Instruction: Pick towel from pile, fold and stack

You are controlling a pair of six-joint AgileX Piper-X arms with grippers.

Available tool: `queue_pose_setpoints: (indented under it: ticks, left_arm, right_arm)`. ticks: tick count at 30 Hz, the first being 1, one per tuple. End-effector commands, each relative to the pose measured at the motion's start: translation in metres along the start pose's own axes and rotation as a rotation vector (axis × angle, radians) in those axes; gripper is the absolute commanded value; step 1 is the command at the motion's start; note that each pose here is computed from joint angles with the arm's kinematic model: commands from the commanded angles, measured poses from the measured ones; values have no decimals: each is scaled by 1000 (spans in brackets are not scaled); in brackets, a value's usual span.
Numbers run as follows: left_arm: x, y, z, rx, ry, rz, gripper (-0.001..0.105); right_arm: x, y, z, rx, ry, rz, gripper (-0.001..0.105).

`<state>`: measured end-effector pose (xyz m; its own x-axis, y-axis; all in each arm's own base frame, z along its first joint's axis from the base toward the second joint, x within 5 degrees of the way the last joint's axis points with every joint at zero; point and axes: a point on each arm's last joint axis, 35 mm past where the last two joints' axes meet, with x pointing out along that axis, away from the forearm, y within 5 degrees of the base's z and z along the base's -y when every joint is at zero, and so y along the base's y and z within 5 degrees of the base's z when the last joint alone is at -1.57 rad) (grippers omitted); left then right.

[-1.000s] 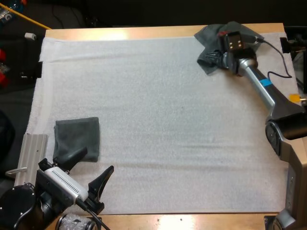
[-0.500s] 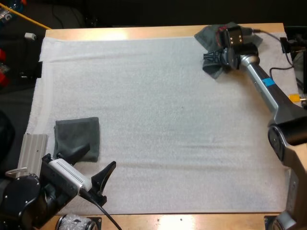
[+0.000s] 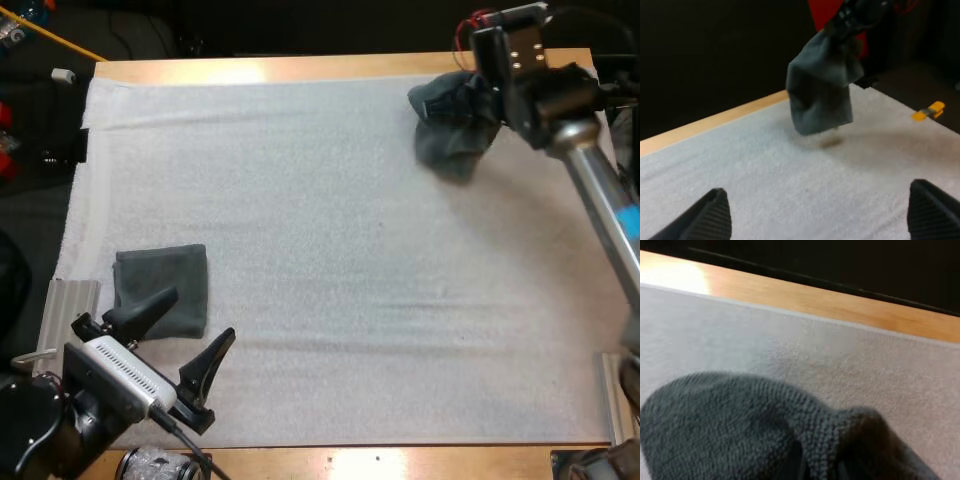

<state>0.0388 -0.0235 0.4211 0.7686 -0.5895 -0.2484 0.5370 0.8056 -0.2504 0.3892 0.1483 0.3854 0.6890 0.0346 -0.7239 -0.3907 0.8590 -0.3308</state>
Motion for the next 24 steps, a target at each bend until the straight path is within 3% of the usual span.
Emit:
queue_pose_setpoints:
  ticks: [1,7,14,17,24]
  left_arm:
    - [-3,-2,4,2,-22,-19,69]
    - [-8,-6,8,10,-36,-42,69]
    - [-9,-7,9,11,-38,-43,69]
    - [-9,-7,9,11,-37,-48,69]
    - [-9,-8,8,12,-31,-90,69]
  right_arm:
    - [-26,0,2,-16,-30,10,0]
    - [-100,17,-8,-75,-49,68,0]
    - [-166,39,-38,-119,32,160,0]
    - [-184,45,-53,-122,99,193,0]
    - [-196,74,-69,-106,127,334,0]
